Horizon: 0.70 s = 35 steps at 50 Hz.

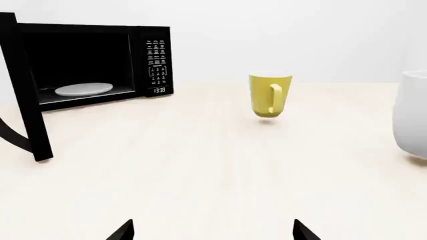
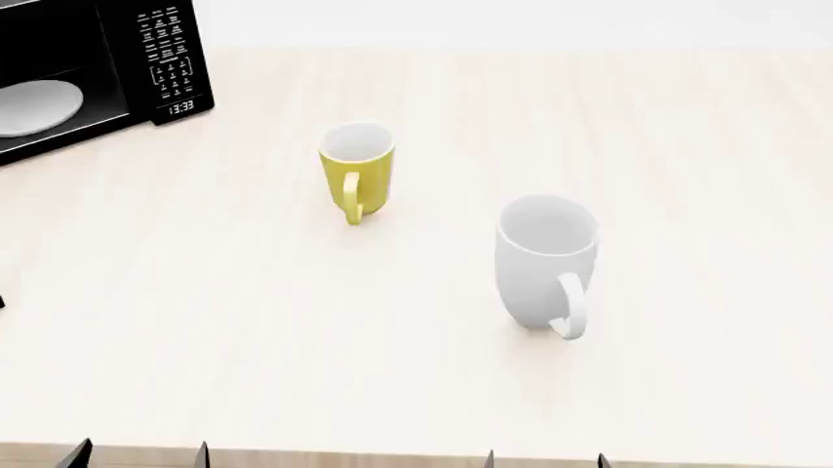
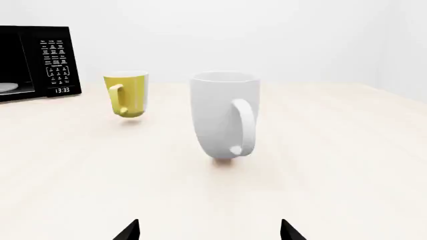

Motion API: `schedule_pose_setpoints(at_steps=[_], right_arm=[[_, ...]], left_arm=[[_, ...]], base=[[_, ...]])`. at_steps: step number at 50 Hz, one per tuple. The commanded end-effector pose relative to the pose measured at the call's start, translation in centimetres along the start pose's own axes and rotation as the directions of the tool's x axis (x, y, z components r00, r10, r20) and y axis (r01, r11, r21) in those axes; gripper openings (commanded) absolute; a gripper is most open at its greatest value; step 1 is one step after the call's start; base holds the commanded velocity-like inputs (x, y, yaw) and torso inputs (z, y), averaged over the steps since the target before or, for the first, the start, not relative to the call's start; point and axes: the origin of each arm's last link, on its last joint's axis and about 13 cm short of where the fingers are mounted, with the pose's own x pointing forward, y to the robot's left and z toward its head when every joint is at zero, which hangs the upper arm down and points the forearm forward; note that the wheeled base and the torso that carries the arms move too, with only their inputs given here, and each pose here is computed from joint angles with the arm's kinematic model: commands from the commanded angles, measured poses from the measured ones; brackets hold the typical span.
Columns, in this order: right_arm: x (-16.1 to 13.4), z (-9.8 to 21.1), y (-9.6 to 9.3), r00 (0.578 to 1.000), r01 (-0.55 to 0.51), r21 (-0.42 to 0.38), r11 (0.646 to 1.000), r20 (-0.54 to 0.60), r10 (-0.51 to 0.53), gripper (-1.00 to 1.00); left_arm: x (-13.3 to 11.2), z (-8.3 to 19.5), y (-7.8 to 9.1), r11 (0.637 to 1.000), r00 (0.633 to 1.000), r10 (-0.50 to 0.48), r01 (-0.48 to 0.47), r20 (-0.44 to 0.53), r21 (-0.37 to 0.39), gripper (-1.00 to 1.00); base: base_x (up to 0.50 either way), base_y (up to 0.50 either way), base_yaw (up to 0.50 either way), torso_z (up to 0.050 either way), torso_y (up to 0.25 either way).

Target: Put the yellow and white mug to the front of the white mug.

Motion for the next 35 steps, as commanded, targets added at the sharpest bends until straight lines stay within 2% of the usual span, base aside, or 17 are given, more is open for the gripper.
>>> schedule_pose_setpoints(at_steps=[1,2,3,4,7,10,16,19,23,24,28,35], right_arm=[[0.5,0.0,-0.1,0.997,0.072,-0.030,0.997,-0.026,-0.073,1.00],[0.5,0.0,-0.1,0.997,0.072,-0.030,0.997,-0.026,-0.073,1.00],[0.3,0.5,0.1,0.998,0.045,0.015,0.999,-0.037,-0.044,1.00],[0.1,0.8,0.2,0.998,0.053,-0.020,0.998,-0.043,-0.054,1.00],[-0.3,1.3,0.4,0.997,0.055,-0.016,0.998,-0.051,-0.055,1.00],[-0.4,1.6,0.4,0.993,0.100,-0.054,0.993,-0.050,-0.103,1.00],[-0.4,2.0,0.4,0.994,0.094,-0.067,0.993,-0.046,-0.097,1.00],[-1.0,3.0,-0.6,0.990,0.130,-0.069,0.989,-0.037,-0.132,1.00],[-3.1,4.9,-2.9,0.969,0.246,-0.106,0.963,0.019,-0.245,1.00],[-3.2,4.9,-3.1,0.969,0.245,-0.101,0.964,0.011,-0.245,1.00],[-4.5,5.4,-5.0,0.937,0.348,-0.077,0.934,0.032,-0.347,1.00],[-6.1,6.4,-6.4,0.905,0.421,-0.057,0.905,0.090,-0.415,1.00]], left_arm=[[0.2,0.1,-0.1,1.000,1.000,0.009,-0.009,0.005,0.017,1.00],[0.2,0.1,-0.1,1.000,1.000,0.009,-0.009,0.005,0.017,1.00],[0.1,0.0,-0.1,1.000,1.000,0.008,-0.008,0.015,0.017,1.00],[0.1,0.0,0.0,1.000,1.000,0.012,-0.012,0.013,0.016,1.00],[-0.1,-0.1,0.1,1.000,1.000,0.010,-0.010,0.011,0.016,1.00],[-0.1,-0.1,0.2,1.000,1.000,0.016,-0.016,0.001,0.018,1.00],[-0.2,0.0,0.1,0.999,1.000,0.019,-0.020,0.011,0.038,1.00],[-0.3,0.3,0.3,0.998,0.999,0.021,-0.022,0.026,0.053,1.00],[-0.5,1.1,0.8,0.997,0.998,0.030,-0.034,0.062,0.066,1.00],[-0.5,1.1,0.8,0.997,0.998,0.031,-0.035,0.061,0.067,1.00],[-0.6,1.1,0.9,0.997,0.997,0.034,-0.038,0.064,0.069,1.00],[-0.5,1.1,0.9,0.995,0.997,0.041,-0.047,0.073,0.084,1.00]], base=[[0.00,0.00,0.00,0.000,0.000],[0.00,0.00,0.00,0.000,0.000],[0.00,0.00,0.00,0.000,0.000],[0.00,0.00,0.00,0.000,0.000],[0.00,0.00,0.00,0.000,0.000],[0.00,0.00,0.00,0.000,0.000],[0.00,0.00,0.00,0.000,0.000],[0.00,0.00,0.00,0.000,0.000],[0.00,0.00,0.00,0.000,0.000],[0.00,0.00,0.00,0.000,0.000],[0.00,0.00,0.00,0.000,0.000],[0.00,0.00,0.00,0.000,0.000]])
